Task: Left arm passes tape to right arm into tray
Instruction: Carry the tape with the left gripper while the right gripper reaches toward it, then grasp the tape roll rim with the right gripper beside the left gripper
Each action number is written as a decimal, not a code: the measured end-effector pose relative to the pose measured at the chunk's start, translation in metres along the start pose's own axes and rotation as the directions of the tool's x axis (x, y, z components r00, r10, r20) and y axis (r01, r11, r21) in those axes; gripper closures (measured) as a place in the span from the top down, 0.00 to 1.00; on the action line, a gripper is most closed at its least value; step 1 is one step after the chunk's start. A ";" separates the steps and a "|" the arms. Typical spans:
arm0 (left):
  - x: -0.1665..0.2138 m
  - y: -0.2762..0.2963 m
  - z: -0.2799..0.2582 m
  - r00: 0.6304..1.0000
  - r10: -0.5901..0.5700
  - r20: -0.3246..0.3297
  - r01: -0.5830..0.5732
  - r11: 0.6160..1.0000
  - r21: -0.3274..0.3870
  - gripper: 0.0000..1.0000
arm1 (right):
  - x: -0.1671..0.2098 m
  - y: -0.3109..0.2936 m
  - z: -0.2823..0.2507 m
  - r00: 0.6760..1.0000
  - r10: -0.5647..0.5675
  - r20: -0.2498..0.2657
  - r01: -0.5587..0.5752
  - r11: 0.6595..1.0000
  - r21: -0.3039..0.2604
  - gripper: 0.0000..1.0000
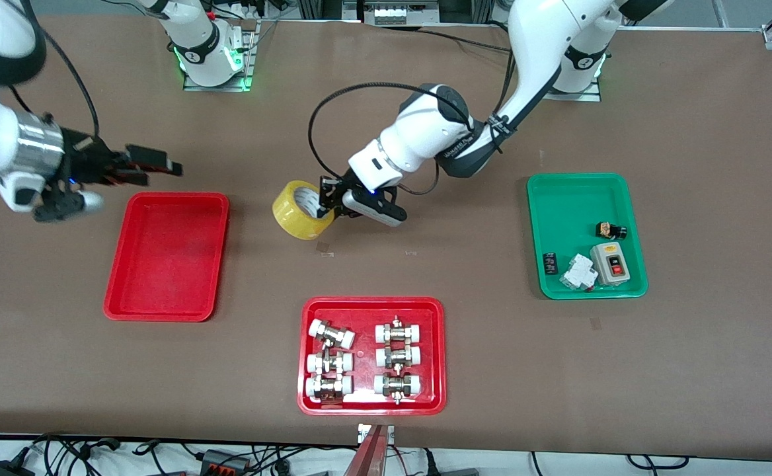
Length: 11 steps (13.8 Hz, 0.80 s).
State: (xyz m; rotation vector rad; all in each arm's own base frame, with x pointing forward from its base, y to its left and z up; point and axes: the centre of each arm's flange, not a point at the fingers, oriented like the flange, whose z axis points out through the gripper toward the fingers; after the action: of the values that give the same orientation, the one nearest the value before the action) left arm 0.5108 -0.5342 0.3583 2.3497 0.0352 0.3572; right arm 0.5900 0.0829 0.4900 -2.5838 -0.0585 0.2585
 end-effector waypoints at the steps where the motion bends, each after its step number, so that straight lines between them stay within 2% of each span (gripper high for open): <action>1: 0.003 0.005 -0.001 1.000 0.000 -0.007 0.000 1.000 -0.009 0.22 | 0.011 -0.008 0.016 1.000 -0.007 -0.011 0.008 1.000 0.028 1.00; 5: 0.013 -0.008 0.006 1.000 -0.018 -0.015 0.018 1.000 0.001 0.22 | 0.030 -0.060 0.076 0.997 -0.069 -0.038 0.071 0.996 0.054 1.00; 11: 0.032 -0.034 0.014 0.998 -0.041 -0.039 0.042 0.999 0.026 0.22 | 0.046 -0.093 0.132 0.989 -0.118 -0.091 0.121 0.992 0.030 1.00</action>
State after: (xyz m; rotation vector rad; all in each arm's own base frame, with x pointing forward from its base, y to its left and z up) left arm 0.5478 -0.5152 0.3337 2.3653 0.1075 0.3833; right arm 0.6101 0.2344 0.4197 -2.5421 -0.1741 0.0984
